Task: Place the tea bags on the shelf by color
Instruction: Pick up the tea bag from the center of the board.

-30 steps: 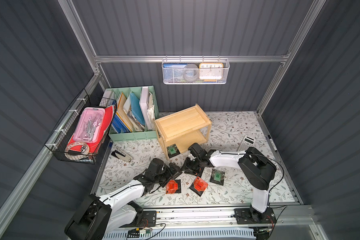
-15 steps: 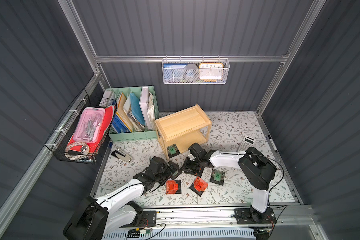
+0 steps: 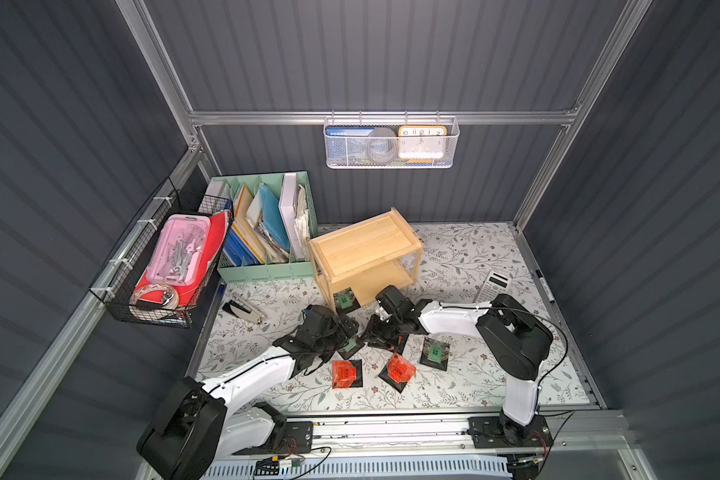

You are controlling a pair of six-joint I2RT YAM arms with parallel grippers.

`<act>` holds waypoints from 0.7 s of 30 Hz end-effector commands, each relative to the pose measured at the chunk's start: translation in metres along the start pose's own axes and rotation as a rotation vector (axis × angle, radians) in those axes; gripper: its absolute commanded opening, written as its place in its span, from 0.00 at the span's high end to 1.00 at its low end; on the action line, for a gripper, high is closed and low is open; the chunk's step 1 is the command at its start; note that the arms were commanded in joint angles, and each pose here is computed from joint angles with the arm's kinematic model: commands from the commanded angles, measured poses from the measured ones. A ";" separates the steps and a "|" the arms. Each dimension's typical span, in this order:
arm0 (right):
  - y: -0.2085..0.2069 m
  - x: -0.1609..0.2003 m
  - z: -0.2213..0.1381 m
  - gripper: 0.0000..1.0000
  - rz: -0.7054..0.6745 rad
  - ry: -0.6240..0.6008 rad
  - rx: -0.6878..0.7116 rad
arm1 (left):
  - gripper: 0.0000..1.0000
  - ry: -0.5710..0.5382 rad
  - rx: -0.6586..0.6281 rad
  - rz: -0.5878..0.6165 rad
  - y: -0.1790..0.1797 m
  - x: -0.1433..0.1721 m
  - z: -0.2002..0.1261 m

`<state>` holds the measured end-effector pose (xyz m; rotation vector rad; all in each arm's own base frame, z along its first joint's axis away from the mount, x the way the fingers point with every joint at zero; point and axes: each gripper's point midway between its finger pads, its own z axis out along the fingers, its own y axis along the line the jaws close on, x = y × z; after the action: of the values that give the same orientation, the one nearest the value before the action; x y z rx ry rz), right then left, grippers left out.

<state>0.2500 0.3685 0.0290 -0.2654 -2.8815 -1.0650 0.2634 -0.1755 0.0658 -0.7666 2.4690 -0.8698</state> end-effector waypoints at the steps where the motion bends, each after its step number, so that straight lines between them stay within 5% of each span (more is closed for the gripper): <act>1: 0.004 0.001 -0.002 0.64 -0.018 0.009 0.002 | 0.00 -0.034 -0.013 0.023 0.000 -0.006 0.001; 21: 0.005 0.003 -0.002 0.64 -0.024 0.021 0.004 | 0.00 -0.065 -0.039 0.029 0.009 -0.014 0.011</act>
<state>0.2481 0.3682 0.0296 -0.2440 -2.8785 -1.0561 0.2734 -0.1688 0.0562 -0.7843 2.4469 -0.8006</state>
